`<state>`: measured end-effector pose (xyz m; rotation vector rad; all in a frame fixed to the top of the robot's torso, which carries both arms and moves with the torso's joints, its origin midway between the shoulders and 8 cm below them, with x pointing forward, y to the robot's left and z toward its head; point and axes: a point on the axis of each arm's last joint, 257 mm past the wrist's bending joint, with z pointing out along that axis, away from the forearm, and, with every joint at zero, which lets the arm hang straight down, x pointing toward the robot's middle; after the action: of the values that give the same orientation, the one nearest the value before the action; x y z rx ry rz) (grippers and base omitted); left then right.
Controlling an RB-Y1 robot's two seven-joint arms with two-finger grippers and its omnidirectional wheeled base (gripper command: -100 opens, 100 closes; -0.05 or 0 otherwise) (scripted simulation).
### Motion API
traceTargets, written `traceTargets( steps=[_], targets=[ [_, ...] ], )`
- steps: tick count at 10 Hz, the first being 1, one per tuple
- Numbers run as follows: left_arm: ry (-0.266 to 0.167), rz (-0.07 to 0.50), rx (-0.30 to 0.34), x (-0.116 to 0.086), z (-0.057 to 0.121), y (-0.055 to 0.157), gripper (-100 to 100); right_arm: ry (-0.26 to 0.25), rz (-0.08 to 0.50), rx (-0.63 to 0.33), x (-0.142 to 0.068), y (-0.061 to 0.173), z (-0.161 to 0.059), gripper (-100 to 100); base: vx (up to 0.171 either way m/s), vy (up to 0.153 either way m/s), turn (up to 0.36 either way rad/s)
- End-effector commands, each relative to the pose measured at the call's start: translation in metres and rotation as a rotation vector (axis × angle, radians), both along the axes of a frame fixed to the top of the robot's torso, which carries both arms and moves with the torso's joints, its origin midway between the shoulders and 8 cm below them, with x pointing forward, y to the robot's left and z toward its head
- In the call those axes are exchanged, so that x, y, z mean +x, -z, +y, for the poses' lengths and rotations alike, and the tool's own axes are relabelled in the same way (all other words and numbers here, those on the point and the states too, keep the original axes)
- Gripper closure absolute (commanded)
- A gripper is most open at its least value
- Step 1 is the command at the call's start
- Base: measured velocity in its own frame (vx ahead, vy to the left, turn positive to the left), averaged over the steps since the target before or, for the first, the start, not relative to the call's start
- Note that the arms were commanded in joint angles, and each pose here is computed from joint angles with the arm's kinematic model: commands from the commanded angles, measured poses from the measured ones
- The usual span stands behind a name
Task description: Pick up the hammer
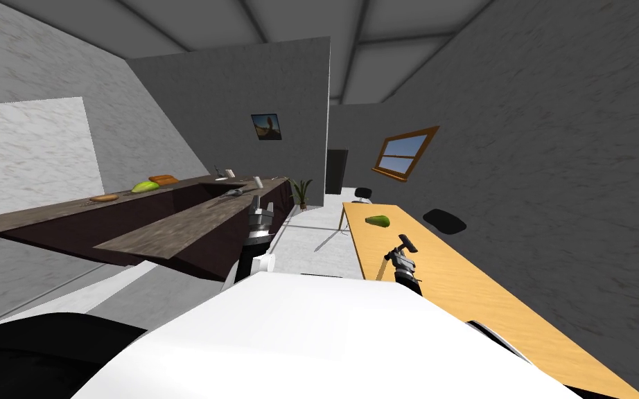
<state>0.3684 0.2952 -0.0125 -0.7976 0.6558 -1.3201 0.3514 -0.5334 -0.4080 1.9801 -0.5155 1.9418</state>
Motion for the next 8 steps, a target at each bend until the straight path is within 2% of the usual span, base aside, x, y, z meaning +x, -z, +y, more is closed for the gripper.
traceTargets(
  steps=[1,2,3,4,6,7,8],
  targets=[
    [0.0,0.0,0.0,0.0,0.0,0.0,0,0.0,0.004,-0.003,-0.009,0.0,-0.01,100,0.027,0.045,-0.006],
    [0.0,0.0,0.0,0.0,0.0,0.0,0,0.0,0.008,-0.009,-0.017,-0.002,-0.02,100,0.047,0.078,-0.009],
    [0.0,0.0,0.0,0.0,0.0,0.0,0,-0.035,-0.055,0.004,0.005,-0.017,-0.004,100,0.043,0.065,-0.046],
    [0.0,0.0,0.0,0.0,0.0,0.0,0,-0.047,-0.077,0.015,0.012,-0.022,0.002,100,0.019,0.023,0.009],
    [0.0,0.0,0.0,0.0,0.0,0.0,0,-0.001,0.005,-0.008,-0.016,-0.002,-0.019,100,0.006,-0.003,0.031],
    [0.0,0.0,0.0,0.0,0.0,0.0,0,-0.056,-0.09,0.029,0.01,-0.023,0.007,100,-0.011,-0.013,-0.064],
    [0.0,0.0,0.0,0.0,0.0,0.0,0,-0.072,-0.102,0.034,0.016,-0.026,0.016,100,-0.011,-0.008,0.002]
  ],
)
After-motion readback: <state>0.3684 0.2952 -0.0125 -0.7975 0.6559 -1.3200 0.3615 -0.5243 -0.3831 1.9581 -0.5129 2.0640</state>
